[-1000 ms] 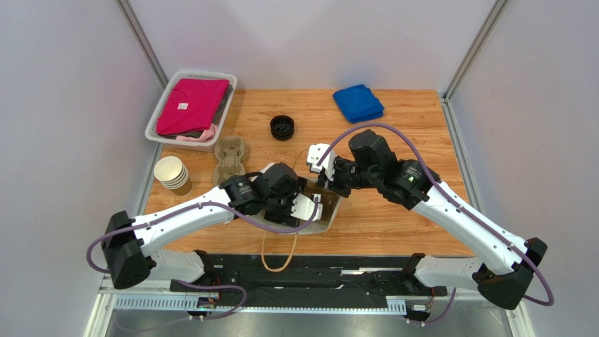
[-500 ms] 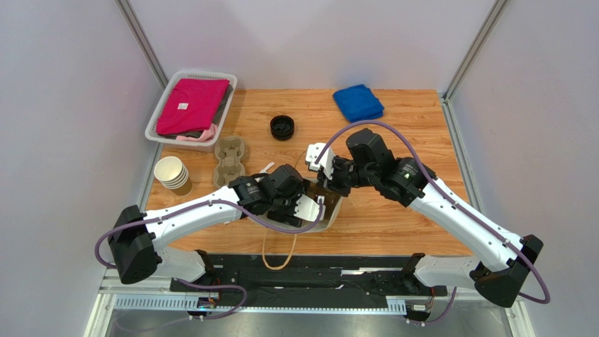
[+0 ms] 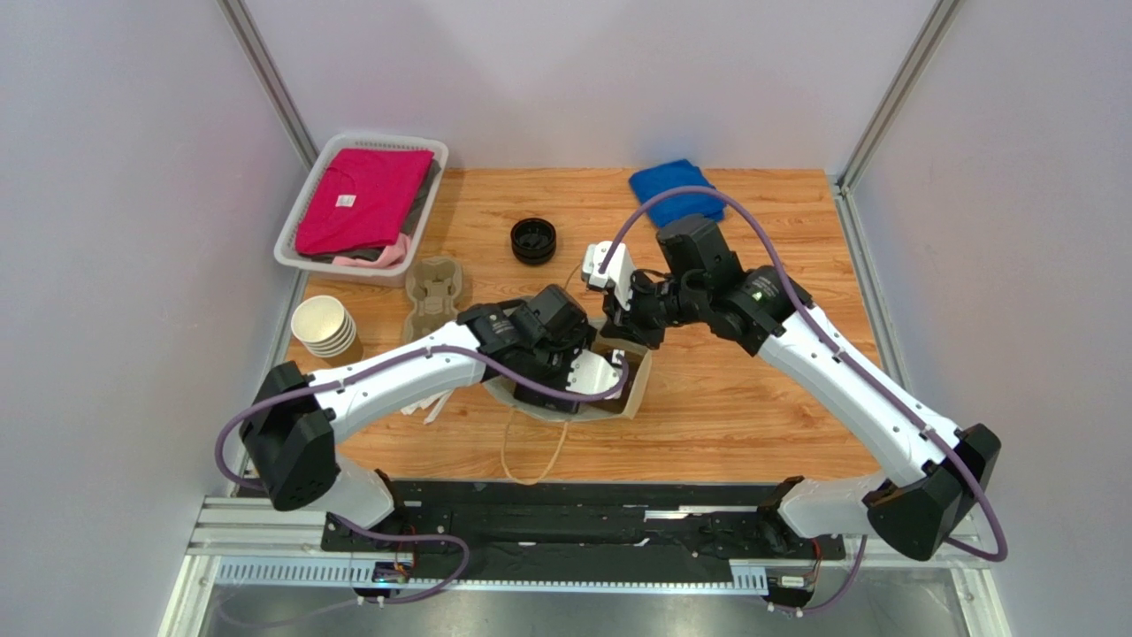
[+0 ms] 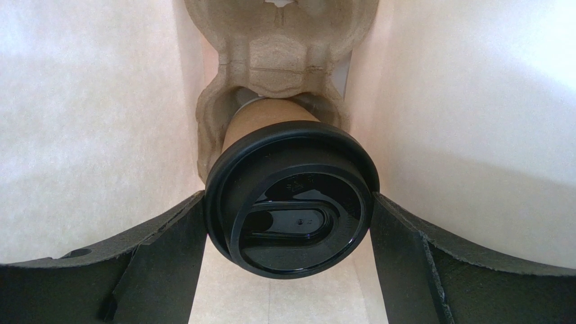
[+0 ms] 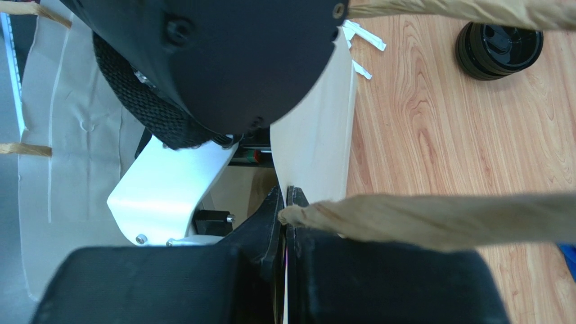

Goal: Pack the takeout coffee

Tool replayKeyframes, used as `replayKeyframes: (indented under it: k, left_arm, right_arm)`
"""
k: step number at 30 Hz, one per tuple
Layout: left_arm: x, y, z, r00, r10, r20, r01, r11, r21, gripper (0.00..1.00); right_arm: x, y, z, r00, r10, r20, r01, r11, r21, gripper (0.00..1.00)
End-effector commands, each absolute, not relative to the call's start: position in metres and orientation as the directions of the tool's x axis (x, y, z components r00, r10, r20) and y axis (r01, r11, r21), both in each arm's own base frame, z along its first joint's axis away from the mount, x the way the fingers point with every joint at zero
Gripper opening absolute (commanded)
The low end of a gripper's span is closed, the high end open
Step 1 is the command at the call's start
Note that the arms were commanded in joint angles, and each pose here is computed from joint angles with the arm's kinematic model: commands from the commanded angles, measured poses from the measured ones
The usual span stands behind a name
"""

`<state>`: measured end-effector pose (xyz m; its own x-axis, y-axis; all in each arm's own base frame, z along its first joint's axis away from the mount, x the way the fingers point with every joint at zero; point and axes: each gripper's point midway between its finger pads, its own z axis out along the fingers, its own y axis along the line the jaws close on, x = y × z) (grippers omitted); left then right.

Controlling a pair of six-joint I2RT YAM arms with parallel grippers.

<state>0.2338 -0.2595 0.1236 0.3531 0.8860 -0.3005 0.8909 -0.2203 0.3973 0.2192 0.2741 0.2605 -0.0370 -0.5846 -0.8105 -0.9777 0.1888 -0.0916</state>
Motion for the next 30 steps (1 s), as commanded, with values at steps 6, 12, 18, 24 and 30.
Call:
replayKeyframes:
  k: [6, 12, 18, 24, 30]
  left_arm:
    - [0.239, -0.265, 0.119, 0.328, 0.885, -0.33, 0.942, -0.278, 0.19, 0.0]
    - [0.244, -0.261, 0.106, 0.311, 0.901, -0.302, 0.95, -0.295, 0.097, 0.0]
    - [0.256, -0.255, 0.089, 0.285, 0.919, -0.271, 0.958, -0.283, 0.048, 0.0]
    - [0.265, -0.253, 0.072, 0.259, 0.933, -0.248, 0.964, -0.264, 0.015, 0.0]
    - [0.266, -0.25, 0.055, 0.26, 0.939, -0.227, 0.963, -0.269, -0.007, 0.0]
  right_arm:
    - [0.222, 0.283, 0.271, -0.066, -0.548, -0.834, -0.996, 0.088, 0.02, 0.0]
    - [0.242, 0.279, 0.266, -0.127, -0.554, -0.823, -0.991, 0.107, 0.081, 0.0]
    - [0.253, 0.276, 0.26, -0.131, -0.563, -0.816, -0.991, 0.106, 0.086, 0.0]
    - [0.261, 0.273, 0.251, -0.15, -0.574, -0.805, -0.988, 0.119, 0.1, 0.0]
    - [0.276, 0.269, 0.245, -0.176, -0.578, -0.797, -0.983, 0.149, 0.109, 0.0]
